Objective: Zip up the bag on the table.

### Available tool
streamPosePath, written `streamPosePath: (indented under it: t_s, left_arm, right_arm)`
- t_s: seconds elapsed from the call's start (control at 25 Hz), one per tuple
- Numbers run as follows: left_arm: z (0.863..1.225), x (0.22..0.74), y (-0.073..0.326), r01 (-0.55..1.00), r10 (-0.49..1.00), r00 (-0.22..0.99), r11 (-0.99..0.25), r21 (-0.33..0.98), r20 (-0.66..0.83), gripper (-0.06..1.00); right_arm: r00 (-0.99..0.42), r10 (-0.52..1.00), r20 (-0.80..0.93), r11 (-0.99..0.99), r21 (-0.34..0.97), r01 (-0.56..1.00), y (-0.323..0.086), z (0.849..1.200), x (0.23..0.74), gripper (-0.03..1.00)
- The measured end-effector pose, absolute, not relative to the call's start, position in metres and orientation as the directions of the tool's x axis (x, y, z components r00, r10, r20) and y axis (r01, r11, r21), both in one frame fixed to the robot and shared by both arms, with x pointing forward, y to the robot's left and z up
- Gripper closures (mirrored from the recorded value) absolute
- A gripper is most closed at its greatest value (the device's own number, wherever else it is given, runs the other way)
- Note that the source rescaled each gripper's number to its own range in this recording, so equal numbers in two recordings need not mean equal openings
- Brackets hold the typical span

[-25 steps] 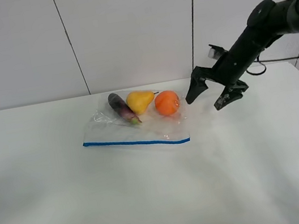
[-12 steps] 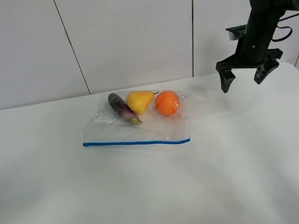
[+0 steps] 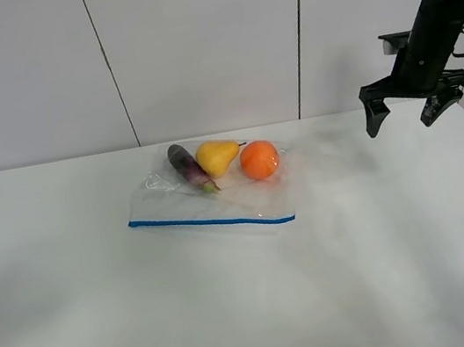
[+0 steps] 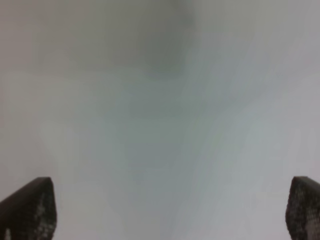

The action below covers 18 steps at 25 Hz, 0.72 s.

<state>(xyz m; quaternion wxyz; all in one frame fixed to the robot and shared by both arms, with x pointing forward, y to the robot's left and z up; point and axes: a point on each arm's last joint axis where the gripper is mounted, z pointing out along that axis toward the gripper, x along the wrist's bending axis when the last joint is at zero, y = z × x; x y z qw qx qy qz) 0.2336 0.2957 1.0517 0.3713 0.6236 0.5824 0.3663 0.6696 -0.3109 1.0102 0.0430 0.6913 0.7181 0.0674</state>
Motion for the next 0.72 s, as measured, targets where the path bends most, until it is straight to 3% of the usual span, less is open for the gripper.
streamPosePath:
  t_s: [0.36,0.72]
  left_arm:
    - [1.052,0.234,0.296,0.454,0.998,0.053,-0.046,0.890,0.024,-0.06]
    - [1.052,0.234,0.296,0.454,0.998,0.053,-0.046,0.890,0.024,-0.06]
  right_arm:
    - [-0.029,0.998,0.056,0.021,0.145,0.989,-0.307,1.044,0.599,-0.02]
    - [-0.027,0.997,0.068,0.017,0.147,0.989,-0.300,1.059,0.463,-0.02]
